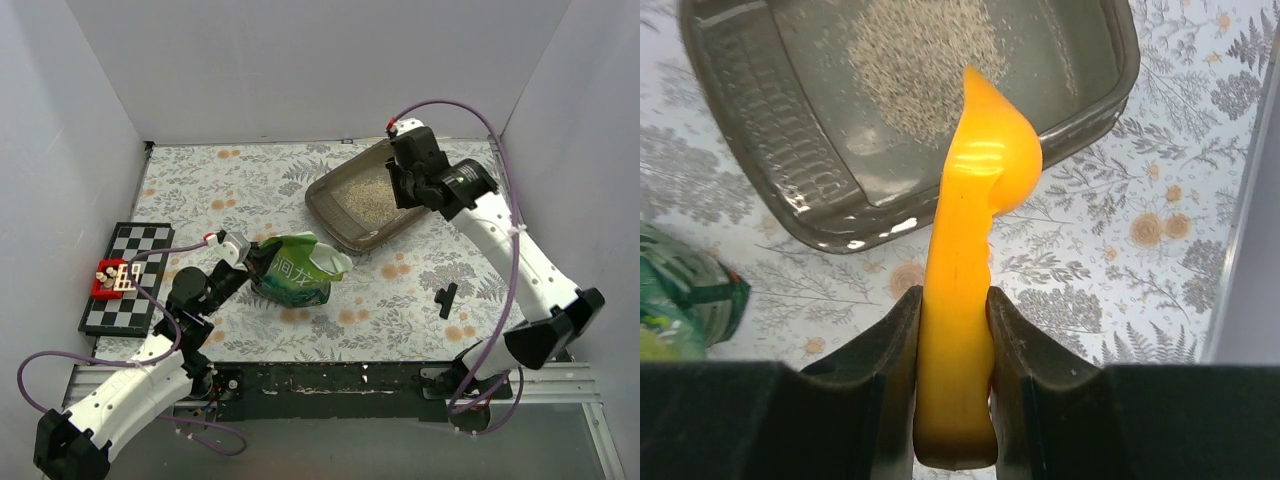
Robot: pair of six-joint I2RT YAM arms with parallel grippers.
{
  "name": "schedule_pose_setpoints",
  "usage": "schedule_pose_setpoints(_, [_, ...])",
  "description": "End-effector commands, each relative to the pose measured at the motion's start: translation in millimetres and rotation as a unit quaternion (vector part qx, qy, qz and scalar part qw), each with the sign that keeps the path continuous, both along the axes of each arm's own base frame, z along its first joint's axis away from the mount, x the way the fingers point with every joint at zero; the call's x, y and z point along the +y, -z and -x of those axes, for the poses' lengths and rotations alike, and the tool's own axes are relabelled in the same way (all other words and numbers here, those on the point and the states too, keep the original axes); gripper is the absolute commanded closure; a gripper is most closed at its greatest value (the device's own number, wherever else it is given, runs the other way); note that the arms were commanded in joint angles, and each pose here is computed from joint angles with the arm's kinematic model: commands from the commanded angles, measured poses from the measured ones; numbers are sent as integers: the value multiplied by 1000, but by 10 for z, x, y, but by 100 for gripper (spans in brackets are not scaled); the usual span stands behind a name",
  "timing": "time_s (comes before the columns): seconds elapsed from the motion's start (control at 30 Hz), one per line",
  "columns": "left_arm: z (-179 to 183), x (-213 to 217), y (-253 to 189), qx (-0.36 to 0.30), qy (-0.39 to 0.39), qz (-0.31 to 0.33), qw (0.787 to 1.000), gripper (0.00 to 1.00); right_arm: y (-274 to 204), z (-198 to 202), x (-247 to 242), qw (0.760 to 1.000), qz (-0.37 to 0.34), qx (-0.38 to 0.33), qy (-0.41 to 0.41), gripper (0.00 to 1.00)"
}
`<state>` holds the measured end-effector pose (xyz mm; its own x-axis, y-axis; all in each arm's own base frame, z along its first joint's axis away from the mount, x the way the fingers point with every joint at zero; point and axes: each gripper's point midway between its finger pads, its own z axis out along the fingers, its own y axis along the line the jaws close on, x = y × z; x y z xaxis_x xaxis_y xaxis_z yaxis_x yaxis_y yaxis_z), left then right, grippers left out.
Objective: Fill the litter box with clean litter
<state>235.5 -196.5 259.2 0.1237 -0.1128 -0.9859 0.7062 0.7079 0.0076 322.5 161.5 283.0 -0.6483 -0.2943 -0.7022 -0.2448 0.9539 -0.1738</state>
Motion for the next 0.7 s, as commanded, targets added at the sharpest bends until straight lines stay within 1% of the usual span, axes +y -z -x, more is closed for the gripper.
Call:
schedule_pose_setpoints(0.0, [-96, 121, -65, -2, -40, -8, 999, 100, -485, 232, -67, 993, -97, -72, 3, 99])
schedule_pose_setpoints(0.07, [-116, 185, -87, -9, -58, -6, 998, 100, -488, 324, -176, 991, -105, -78, 21, 99])
schedule_pose_setpoints(0.13, [-133, 265, -157, -15, -80, -3, 997, 100, -454, 445, -233, 990, -119, -68, 34, 99])
schedule_pose_setpoints(0.2, [-156, 352, -257, -13, -104, 1, 995, 100, -428, 612, -224, 987, -150, -58, 27, 99])
schedule_pose_setpoints(0.27, [-228, 483, -313, -2, -145, 0, 989, 100, -344, 786, -221, 982, -183, -39, 30, 99])
schedule_pose_setpoints(0.33, [-249, 568, -402, 6, -168, -2, 986, 100, -201, 958, -293, 977, -204, -15, 59, 99])
schedule_pose_setpoints(0.4, [-236, 625, -532, 0, -180, 5, 984, 100, -51, 1114, -388, 974, -211, 5, 84, 99])
schedule_pose_setpoints(0.5, [-197, 687, -666, -7, -188, 10, 982, 100, 200, 1281, -556, 967, -220, 10, 126, 99])
schedule_pose_setpoints(0.53, [-180, 709, -697, -8, -191, 13, 981, 100, 332, 1307, -626, 965, -216, 10, 147, 99])
schedule_pose_setpoints(0.67, [-118, 706, -673, -9, -181, 18, 983, 100, 714, 1335, -728, 948, -245, -4, 202, 99])
